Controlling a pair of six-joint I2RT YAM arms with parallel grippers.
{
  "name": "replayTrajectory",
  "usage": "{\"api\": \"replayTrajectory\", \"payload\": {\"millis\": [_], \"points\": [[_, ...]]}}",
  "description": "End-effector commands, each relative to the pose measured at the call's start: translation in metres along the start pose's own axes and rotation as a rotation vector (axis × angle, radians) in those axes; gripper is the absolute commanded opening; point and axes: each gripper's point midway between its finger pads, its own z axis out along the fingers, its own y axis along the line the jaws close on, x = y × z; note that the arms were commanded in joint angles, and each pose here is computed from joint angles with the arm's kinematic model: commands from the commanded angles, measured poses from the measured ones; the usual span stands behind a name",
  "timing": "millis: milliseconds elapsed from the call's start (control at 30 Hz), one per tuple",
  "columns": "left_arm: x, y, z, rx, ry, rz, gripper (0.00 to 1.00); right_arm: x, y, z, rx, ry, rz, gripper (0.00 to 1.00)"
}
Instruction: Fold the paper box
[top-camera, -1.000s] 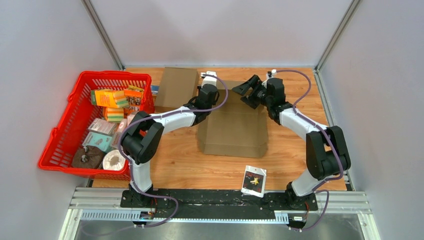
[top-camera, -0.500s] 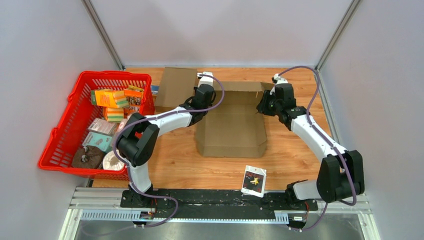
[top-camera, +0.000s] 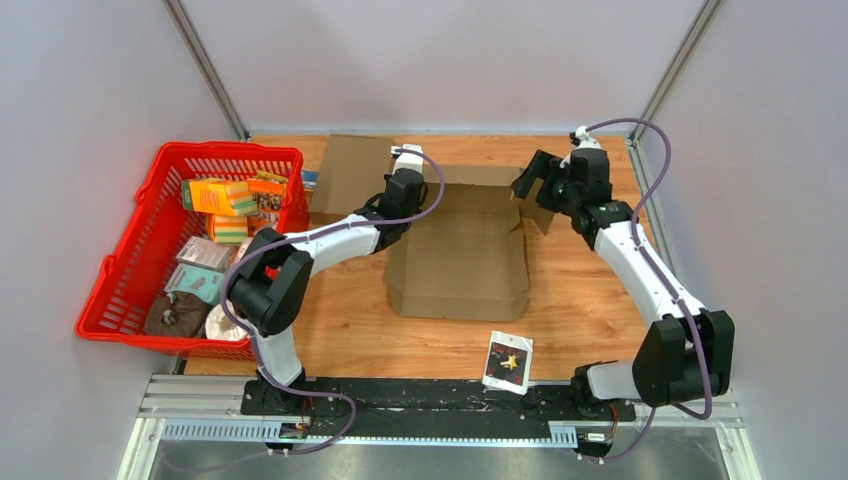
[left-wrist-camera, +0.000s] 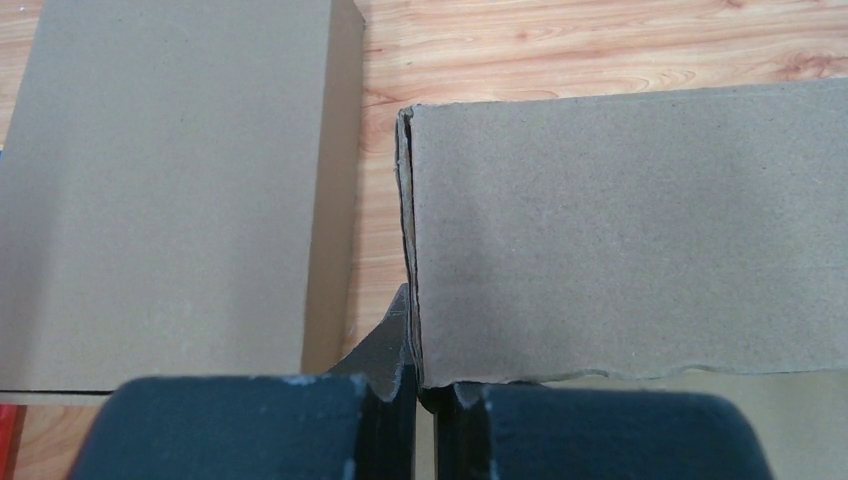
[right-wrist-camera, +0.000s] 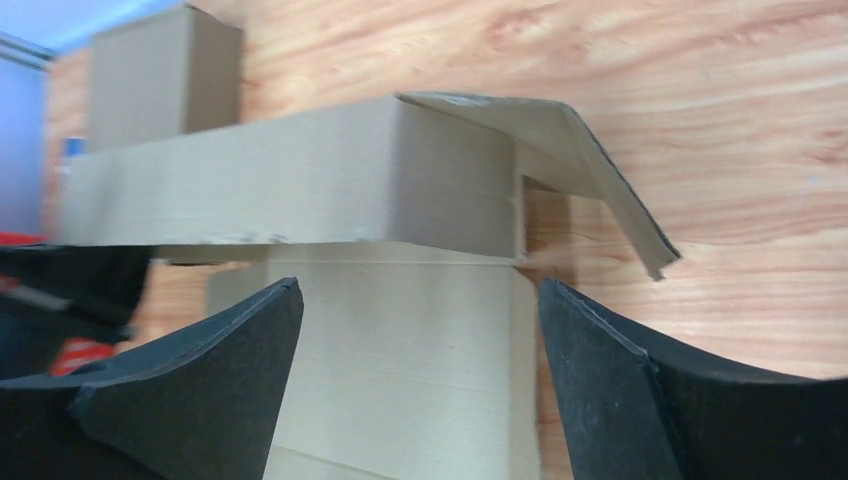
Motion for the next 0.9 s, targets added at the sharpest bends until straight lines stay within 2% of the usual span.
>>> {"api": "replayTrajectory", "payload": {"millis": [0,100,133,300,333,367,533,567,600,667,733,767,800,833,867], "points": [[0.001,0.001,-0.005,0.013,0.029,0.020,0.00,-0.037,0.029,-0.011,-0.153,-0.003,0.145,0.91],[0.003,0.002,-0.005,0.013,0.032,0.021,0.00,-0.047,0.037,0.004,-0.211,0.056,0.216,0.80],[0.002,0.002,-0.005,0.013,0.031,0.022,0.00,-0.050,0.039,0.017,-0.218,0.078,0.239,0.71],[0.001,0.002,-0.007,0.017,0.026,0.020,0.00,-0.049,0.061,0.043,-0.340,0.134,0.368,0.55],[0.001,0.002,-0.007,0.017,0.026,0.020,0.00,-0.046,0.064,0.045,-0.352,0.157,0.417,0.46],[0.002,0.001,-0.007,0.021,0.028,0.021,0.00,-0.043,0.066,0.049,-0.379,0.171,0.429,0.44],[0.002,-0.004,-0.006,0.044,0.030,0.016,0.00,-0.041,0.061,0.046,-0.385,0.145,0.467,0.43],[0.001,-0.004,-0.006,0.044,0.029,0.016,0.00,-0.046,0.064,0.044,-0.431,0.116,0.498,0.35],[0.001,-0.003,-0.006,0.043,0.029,0.015,0.00,-0.049,0.059,0.043,-0.437,0.099,0.515,0.14],[0.001,-0.003,-0.007,0.043,0.027,0.015,0.00,-0.054,0.057,0.043,-0.455,0.081,0.542,0.00],[-0.001,-0.001,-0.008,0.037,0.020,0.014,0.00,-0.052,0.046,0.049,-0.457,0.081,0.587,0.00],[0.000,0.001,-0.008,0.032,0.021,0.014,0.00,-0.057,0.050,0.046,-0.509,0.066,0.580,0.04],[0.000,0.002,-0.008,0.027,0.017,0.011,0.00,-0.056,0.050,0.045,-0.517,0.073,0.558,0.40],[0.000,0.002,-0.009,0.023,0.016,0.010,0.00,-0.053,0.048,0.041,-0.498,0.078,0.529,0.59],[-0.001,0.003,-0.009,0.021,0.015,0.007,0.00,-0.047,0.019,0.043,-0.367,0.074,0.524,0.73]]}}
